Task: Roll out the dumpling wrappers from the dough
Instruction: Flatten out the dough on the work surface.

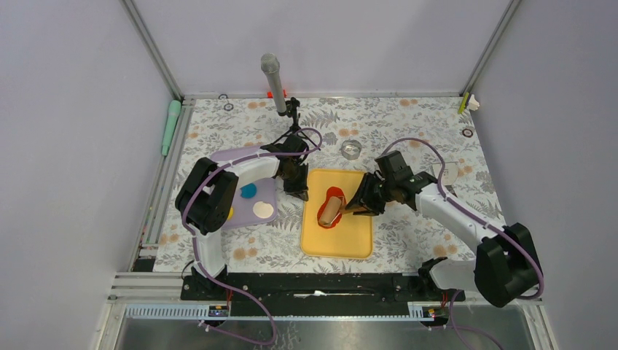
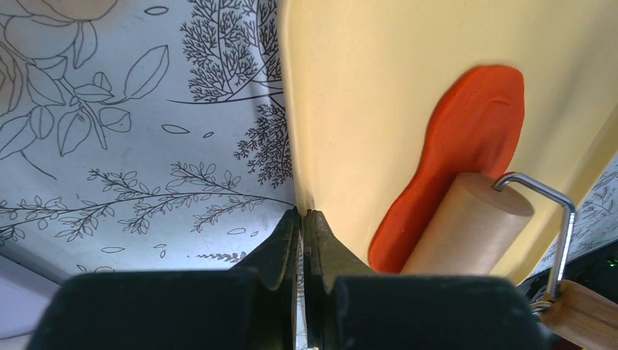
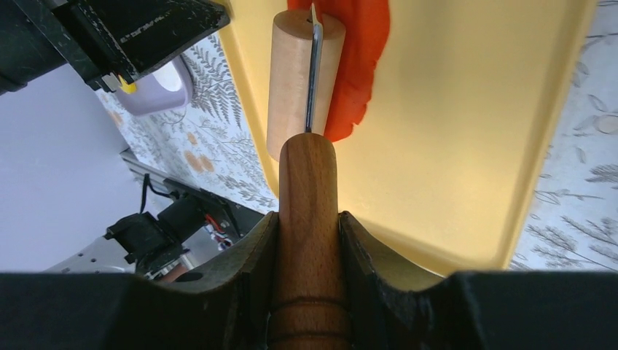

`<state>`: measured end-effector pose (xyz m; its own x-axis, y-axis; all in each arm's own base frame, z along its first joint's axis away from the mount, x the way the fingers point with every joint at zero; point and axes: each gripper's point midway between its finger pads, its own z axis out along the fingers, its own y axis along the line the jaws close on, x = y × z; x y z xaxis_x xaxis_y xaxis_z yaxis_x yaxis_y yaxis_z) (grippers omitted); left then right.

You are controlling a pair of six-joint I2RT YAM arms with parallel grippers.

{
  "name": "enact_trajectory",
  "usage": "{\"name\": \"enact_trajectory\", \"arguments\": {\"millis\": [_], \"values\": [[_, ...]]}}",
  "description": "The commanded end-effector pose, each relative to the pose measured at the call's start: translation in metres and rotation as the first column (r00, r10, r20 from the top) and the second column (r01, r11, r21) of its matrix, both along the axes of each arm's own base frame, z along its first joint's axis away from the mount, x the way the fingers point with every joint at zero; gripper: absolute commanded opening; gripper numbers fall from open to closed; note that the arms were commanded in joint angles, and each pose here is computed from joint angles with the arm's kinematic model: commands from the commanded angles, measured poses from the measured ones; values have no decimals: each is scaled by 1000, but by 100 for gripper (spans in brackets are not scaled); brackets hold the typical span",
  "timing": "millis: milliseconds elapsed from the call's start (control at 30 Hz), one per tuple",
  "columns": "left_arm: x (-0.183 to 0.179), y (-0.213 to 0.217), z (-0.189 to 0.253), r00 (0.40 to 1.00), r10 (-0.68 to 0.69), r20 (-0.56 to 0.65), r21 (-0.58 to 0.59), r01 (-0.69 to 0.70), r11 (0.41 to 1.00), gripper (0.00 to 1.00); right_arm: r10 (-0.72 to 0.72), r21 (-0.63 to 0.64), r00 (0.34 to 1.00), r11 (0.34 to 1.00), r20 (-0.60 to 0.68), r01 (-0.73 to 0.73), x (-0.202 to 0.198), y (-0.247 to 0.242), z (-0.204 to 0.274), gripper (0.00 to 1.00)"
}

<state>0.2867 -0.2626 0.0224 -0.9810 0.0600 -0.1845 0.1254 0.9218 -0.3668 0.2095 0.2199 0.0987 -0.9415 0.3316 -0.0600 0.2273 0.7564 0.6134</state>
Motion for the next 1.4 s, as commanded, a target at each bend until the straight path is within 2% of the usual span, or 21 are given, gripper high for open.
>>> {"name": "enact_trajectory", "arguments": {"millis": [0,200,433,600,767,1000,1167,1367], "values": [[-13,9,-12,998,-41,-48,52,44,998,0,-69,-222,997,972,45,78,-1,-51,-6,0],[-12,7,-12,998,-39,-48,42,41,998,0,-76,-187,997,979,8,76,-2,-44,-15,0],[-13,8,-11,998,-39,-45,43,41,998,0,-121,-135,993,983,5,121,24,-26,-31,0],[-14,8,-11,998,-41,-44,43,43,998,0,-120,-202,993,973,-17,114,12,-40,-40,0],[-14,8,-13,998,-40,-49,45,42,998,0,-147,-248,989,957,24,149,1,-70,-23,0],[-13,6,-10,998,-45,-44,38,46,998,0,-138,-196,990,971,1,136,31,-49,-34,0],[-16,7,-12,997,-47,-53,37,49,998,0,-182,-162,981,968,73,191,63,-40,-28,0],[-14,6,-10,998,-49,-45,41,51,998,0,-156,-235,986,958,55,165,42,-56,-36,0]]}}
